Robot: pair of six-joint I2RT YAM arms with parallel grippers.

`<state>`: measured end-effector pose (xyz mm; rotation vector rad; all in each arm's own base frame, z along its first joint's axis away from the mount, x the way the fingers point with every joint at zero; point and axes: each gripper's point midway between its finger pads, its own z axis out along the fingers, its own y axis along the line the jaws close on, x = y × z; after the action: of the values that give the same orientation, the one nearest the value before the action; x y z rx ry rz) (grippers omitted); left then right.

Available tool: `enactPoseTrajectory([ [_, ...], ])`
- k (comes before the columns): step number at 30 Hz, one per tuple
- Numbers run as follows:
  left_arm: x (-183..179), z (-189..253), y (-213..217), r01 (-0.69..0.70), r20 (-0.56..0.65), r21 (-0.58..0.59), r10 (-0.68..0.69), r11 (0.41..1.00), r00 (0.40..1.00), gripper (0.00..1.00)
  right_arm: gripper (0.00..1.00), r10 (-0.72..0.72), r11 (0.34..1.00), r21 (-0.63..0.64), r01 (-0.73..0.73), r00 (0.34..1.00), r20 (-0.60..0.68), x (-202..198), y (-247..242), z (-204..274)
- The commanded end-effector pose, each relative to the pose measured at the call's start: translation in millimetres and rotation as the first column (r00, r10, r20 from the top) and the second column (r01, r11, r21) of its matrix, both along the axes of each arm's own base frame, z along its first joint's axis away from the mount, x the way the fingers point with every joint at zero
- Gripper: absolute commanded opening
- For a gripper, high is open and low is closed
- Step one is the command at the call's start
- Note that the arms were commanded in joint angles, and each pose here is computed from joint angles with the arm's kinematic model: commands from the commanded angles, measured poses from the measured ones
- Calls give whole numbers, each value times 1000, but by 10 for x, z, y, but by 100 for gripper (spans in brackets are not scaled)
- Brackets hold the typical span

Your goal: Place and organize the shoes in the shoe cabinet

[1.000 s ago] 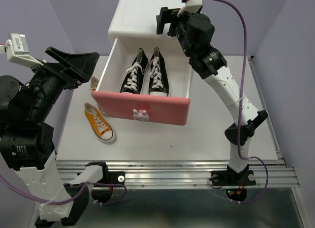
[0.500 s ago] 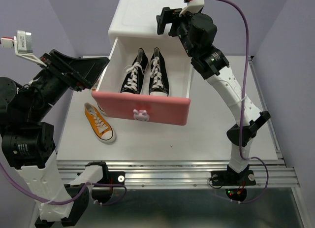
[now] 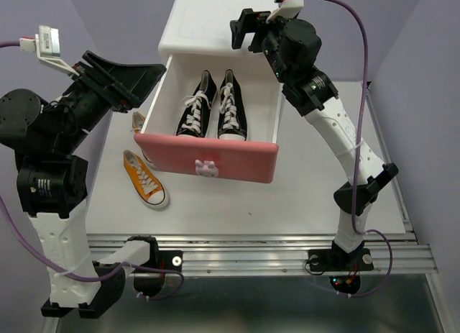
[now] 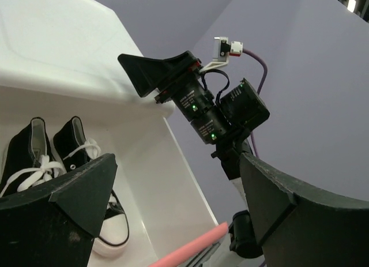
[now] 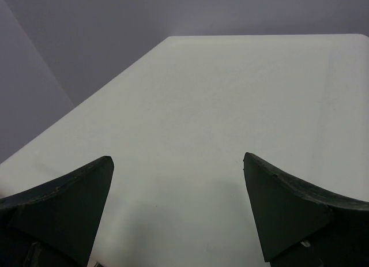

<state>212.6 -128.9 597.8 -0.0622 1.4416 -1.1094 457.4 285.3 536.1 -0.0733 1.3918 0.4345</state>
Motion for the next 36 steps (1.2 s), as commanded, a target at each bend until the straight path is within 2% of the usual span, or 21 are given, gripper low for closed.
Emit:
enactPoseTrajectory([
  [1,205,208,-115,-35,63,-33,37,999,997,99,100,-108,988,-142,67,946,-305,221,-124,-1118],
  [2,227,218,-185,-34,59,-31,36,999,998,99,100,-109,988,-141,68,947,-304,224,-125,-1113],
  [3,89,285,-338,13,76,-16,-11,1000,997,99,100,-108,988,-138,69,947,-302,220,-128,-1098],
  [5,179,303,-409,-13,53,-18,13,1000,999,99,100,-107,989,-132,69,946,-306,229,-162,-1098],
  [6,146,274,-514,19,38,-16,-19,1000,999,99,100,-103,990,-127,67,947,-305,215,-164,-1082],
  [10,33,329,-591,14,37,-57,-12,998,999,99,100,-102,990,-128,63,941,-322,193,-211,-1141],
  [13,2,228,-796,56,3,-37,-55,998,998,99,100,-95,989,-137,51,934,-344,173,-201,-1247],
  [16,-140,144,-1174,117,-26,0,-117,993,993,99,100,-112,988,-144,65,931,-348,177,-270,-1271],
  [17,-291,224,-1262,139,-8,-2,-139,990,990,99,100,-110,987,-145,63,931,-348,168,-274,-1266],
  [22,-460,219,-1478,179,-18,15,-179,984,984,99,100,-122,986,-153,72,930,-348,173,-337,-1270],
  [26,-680,10,-1616,257,-83,19,-255,966,963,99,100,-131,983,-166,77,929,-345,184,-392,-1273],
  [30,-934,-465,-1851,326,-223,112,-296,939,929,99,100,-141,979,-189,76,923,-358,198,-436,-1371],
  [31,-1100,-550,-1982,368,-244,139,-329,919,912,99,100,-141,979,-191,74,921,-363,196,-434,-1398],
  [36,-1348,-519,-2027,406,-255,120,-367,906,894,99,100,-143,976,-208,65,912,-386,199,-423,-1529],
])
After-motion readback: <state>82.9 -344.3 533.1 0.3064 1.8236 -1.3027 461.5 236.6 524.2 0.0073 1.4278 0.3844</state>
